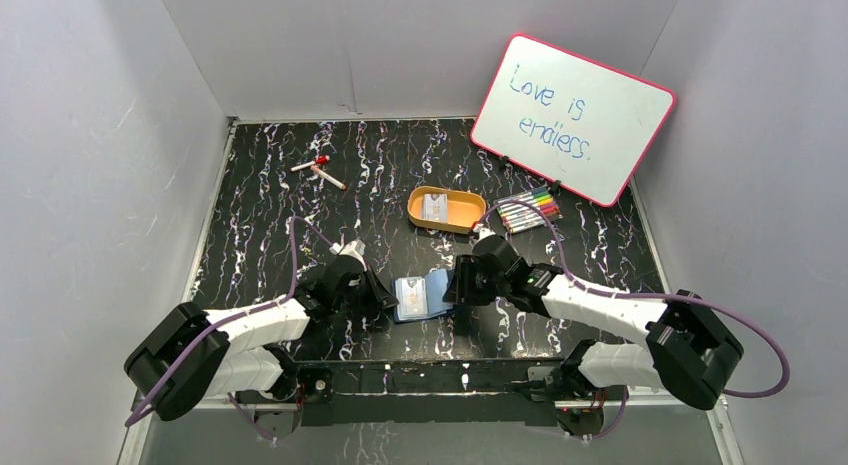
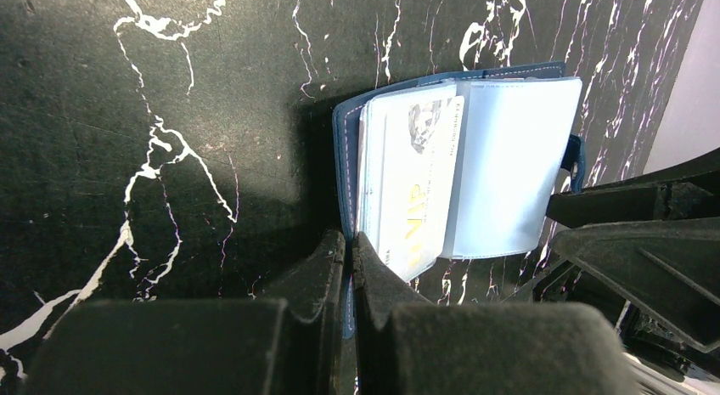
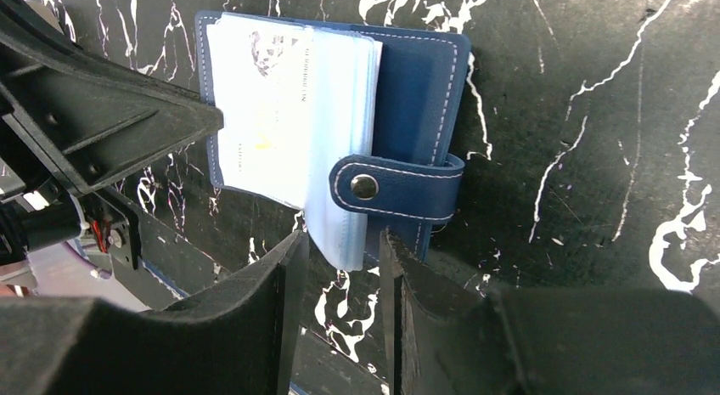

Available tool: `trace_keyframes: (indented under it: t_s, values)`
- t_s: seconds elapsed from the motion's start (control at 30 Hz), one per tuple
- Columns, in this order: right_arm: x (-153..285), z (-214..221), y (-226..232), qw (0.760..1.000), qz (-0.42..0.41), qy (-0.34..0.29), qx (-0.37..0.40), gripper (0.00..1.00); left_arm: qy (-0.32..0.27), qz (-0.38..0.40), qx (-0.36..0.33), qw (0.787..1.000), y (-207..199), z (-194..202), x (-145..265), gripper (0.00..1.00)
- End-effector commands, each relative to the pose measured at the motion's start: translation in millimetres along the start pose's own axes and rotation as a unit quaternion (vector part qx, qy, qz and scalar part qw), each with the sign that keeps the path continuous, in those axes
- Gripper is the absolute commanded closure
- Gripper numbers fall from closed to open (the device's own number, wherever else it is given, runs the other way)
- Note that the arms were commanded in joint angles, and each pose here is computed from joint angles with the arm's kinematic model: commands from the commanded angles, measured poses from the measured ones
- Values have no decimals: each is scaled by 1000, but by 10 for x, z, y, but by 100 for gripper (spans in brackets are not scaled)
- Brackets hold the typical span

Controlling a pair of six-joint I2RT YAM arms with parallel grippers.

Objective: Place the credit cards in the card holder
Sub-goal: Adjust the card slot at the card holder.

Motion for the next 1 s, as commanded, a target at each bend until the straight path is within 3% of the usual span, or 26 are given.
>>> trace_keyframes:
  t_s: [0.0,0.37,0.73,0.97]
  values:
    - [38,-92,-17,999,-6,-40,-15,56,-3,-13,-11,1000,85,25,16,100]
    - [-4,-72,-69,999,-10,-30,-21,65,-1,-10,-11,1000,78,27,9,100]
    - [-68,-95,-17,999,-35,-17,-10,66,3,-6,-10,1000,55,27,-13,100]
    - [-1,-101,-81,999,-8,-46,-24,63,1,-11,-13,1000,56,20,-7,100]
Point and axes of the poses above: each gripper's point midway between its finger pads, its own x axis back along the fingers, its own y axis along the line the jaws close on, z = x × y, the point moved 9 cm from there along x, back along the fingers, and after that the axes turned 10 degrees about x, right-handed, at the moved point
